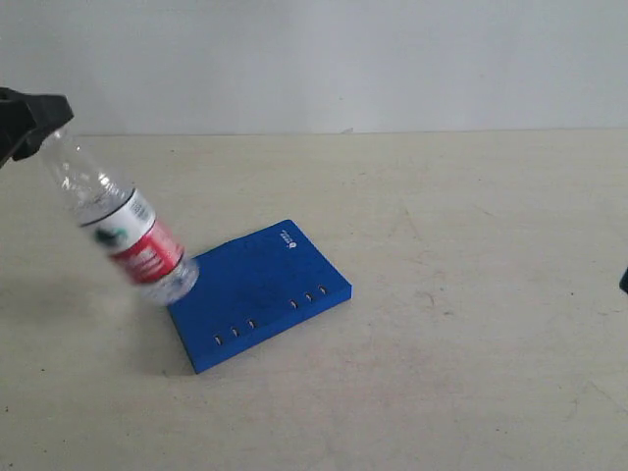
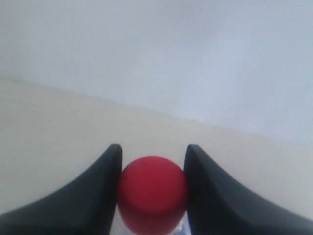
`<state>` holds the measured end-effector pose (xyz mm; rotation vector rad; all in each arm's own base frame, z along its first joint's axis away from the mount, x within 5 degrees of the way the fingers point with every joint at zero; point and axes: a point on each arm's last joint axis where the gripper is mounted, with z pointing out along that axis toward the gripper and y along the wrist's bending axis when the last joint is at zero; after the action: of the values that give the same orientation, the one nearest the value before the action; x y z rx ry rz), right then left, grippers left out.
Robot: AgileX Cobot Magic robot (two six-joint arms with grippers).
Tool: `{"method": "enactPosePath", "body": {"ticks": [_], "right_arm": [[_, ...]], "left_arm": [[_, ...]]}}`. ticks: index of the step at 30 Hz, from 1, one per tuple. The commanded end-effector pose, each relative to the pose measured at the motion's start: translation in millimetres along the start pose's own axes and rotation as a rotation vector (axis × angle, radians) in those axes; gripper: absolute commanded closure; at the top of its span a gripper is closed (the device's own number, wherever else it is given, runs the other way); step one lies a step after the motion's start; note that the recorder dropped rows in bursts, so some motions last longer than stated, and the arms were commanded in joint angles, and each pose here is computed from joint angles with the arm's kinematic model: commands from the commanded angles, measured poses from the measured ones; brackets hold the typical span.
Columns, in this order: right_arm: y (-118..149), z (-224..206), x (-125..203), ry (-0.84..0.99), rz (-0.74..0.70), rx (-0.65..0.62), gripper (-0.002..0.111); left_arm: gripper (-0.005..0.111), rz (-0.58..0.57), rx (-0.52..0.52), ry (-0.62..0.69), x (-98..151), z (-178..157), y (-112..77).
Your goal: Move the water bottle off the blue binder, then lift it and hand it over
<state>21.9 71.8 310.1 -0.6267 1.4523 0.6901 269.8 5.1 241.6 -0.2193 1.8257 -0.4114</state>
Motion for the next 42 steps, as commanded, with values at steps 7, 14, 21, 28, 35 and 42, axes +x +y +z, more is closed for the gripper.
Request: {"method": "enactPosePath", "body": {"ticks": [7, 14, 21, 28, 35, 42], "right_arm": [[0.5, -0.5, 0.2, -0.009, 0.005, 0.000, 0.109], [1.5, -0.5, 0.6, -0.004, 0.074, -0.011, 0.109], [7.0, -0.8, 2.8, 0.023, 0.082, -0.071, 0.109], [6.9, -0.8, 2.8, 0.022, 0.084, -0.069, 0.109], [6.7, -0.8, 2.7, 0.021, 0.083, -0.067, 0.109], [5.8, -0.7, 2.3, 0.017, 0.083, -0.058, 0.109]], "left_arm": [[0.102, 0.158, 0.017, -0.009, 3.1, 4.4, 1.5], [0.102, 0.240, -0.125, -0.063, 3.5, 12.4, 18.6], [0.102, 0.462, -0.206, -0.034, 9.0, 20.2, 29.9], [0.095, 0.458, -0.209, 0.007, 19.1, 27.2, 35.6], [0.050, 0.451, -0.208, -0.055, 13.4, 27.4, 34.1], [0.042, 0.556, -0.298, -0.138, -5.7, 14.9, 32.8]]}}
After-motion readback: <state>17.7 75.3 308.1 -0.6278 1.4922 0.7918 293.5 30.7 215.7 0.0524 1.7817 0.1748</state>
